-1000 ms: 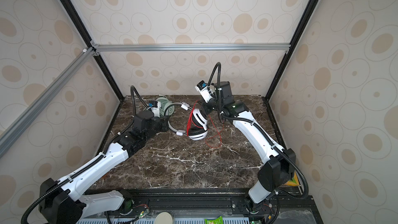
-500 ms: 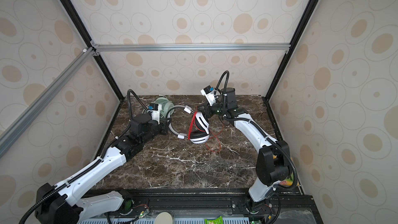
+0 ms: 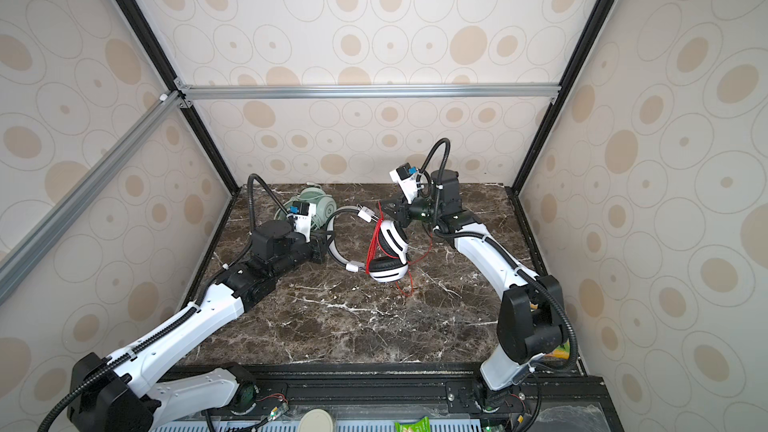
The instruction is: Wrap the headphones
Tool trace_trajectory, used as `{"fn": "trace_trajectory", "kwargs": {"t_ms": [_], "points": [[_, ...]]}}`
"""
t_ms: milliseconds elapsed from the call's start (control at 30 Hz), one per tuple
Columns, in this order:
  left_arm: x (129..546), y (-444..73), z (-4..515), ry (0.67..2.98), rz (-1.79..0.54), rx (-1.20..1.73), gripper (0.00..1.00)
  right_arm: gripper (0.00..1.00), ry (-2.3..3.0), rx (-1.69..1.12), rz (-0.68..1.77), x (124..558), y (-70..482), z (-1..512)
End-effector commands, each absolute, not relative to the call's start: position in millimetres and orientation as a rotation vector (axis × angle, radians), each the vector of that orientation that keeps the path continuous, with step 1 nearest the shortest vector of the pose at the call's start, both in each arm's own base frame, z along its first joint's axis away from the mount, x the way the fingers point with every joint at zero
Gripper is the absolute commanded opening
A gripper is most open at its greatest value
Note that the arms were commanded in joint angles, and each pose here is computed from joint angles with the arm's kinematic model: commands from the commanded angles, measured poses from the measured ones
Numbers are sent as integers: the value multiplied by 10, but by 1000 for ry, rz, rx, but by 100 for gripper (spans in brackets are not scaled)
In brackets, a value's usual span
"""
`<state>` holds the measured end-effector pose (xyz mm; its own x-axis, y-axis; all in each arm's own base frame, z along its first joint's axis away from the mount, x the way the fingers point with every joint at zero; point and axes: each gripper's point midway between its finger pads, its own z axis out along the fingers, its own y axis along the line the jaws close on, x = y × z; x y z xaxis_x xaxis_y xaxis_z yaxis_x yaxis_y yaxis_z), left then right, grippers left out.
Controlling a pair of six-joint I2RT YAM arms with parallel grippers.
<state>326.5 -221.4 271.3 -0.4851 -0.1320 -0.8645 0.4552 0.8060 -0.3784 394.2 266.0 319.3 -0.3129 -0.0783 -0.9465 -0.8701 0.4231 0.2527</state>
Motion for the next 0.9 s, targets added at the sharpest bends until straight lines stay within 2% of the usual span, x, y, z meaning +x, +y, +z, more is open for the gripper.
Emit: {"fn": "trace_trajectory", "kwargs": {"t_ms": [0,467,700,867], "points": [[3093,-2507,3409,1735,-912,374,0,0,1626,-799,850,4042,2514,3555],[3167,-2499,3315,1771,-876,357,0,0,1470,-782,695,3859,2326,4471],[3200,-2496,3265,1793,-860,349,0,0,1465,-784,735,3832,2359,4498],[3192,-2509,3264,1791,-870,355,0,0,1546,-798,812,3957,2466,4269]]}}
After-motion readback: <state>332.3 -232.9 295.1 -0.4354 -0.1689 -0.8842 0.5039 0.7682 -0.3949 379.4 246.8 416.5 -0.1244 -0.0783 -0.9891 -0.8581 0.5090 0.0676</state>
